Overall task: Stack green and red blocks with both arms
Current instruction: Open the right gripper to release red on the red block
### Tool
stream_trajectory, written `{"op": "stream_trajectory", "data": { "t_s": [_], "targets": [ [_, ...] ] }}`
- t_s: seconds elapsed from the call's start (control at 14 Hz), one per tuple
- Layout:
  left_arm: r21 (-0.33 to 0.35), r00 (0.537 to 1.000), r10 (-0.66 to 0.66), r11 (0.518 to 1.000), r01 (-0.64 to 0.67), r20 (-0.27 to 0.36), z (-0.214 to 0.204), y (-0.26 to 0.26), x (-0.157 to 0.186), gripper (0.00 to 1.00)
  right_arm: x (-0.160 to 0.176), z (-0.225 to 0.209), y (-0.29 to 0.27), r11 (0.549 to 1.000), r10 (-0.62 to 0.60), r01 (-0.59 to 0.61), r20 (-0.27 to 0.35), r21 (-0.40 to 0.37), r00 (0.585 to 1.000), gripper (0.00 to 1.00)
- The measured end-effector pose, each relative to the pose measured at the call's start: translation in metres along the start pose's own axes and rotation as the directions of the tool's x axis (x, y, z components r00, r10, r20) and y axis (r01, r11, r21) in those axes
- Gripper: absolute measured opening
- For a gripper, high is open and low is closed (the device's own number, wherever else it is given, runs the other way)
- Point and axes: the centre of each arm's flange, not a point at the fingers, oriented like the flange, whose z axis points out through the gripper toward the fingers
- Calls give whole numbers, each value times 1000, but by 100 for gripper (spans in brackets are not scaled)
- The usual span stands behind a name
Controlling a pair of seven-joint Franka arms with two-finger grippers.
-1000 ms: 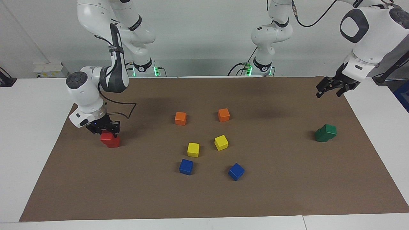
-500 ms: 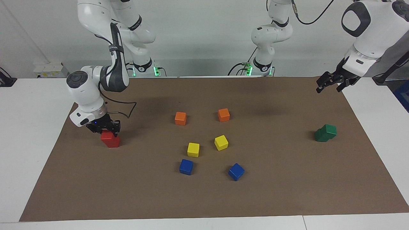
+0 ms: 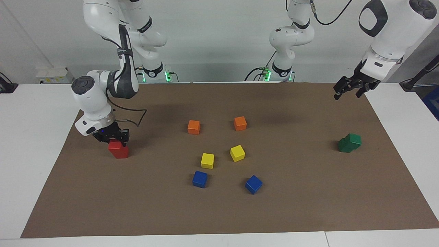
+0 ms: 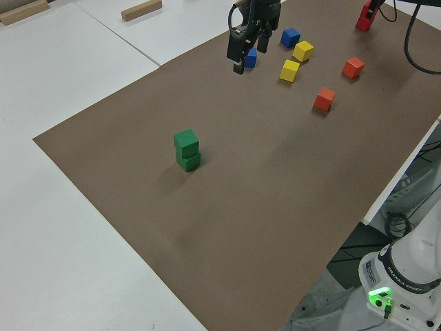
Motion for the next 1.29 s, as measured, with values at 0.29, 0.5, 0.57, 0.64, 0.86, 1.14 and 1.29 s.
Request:
{"op": "stream_trajectory", "data": {
  "t_s": [0.29,0.5,0.57,0.64,0.86,1.14,1.29],
  "targets": [
    [17,1000,7,1000,-7,-15,-7,1,1,100,0,-1,0,1000,0,0,-3,0,1000,100],
    [17,1000,11,1000,-10,-19,-10,3,1,100,1,-3,0,1000,0,0,-7,-1,1000,100],
    [17,1000,12,1000,-11,-21,-11,4,1,100,2,-5,0,1000,0,0,-12,-1,1000,100],
    [17,1000,12,1000,-12,-22,-11,4,1,100,4,-9,0,1000,-1,1,-17,-2,1000,100],
    [17,1000,12,1000,-11,-24,-12,4,1,100,12,-36,-13,1000,8,-8,-4,-1,1000,100],
    [17,1000,11,1000,-11,-25,-12,4,1,100,12,-109,-53,1000,8,-8,-6,-6,1000,100],
    [15,1000,10,1000,-10,-25,-12,4,1,100,-1,-148,-66,1000,1,-1,-8,-11,1000,100]
  ]
}}
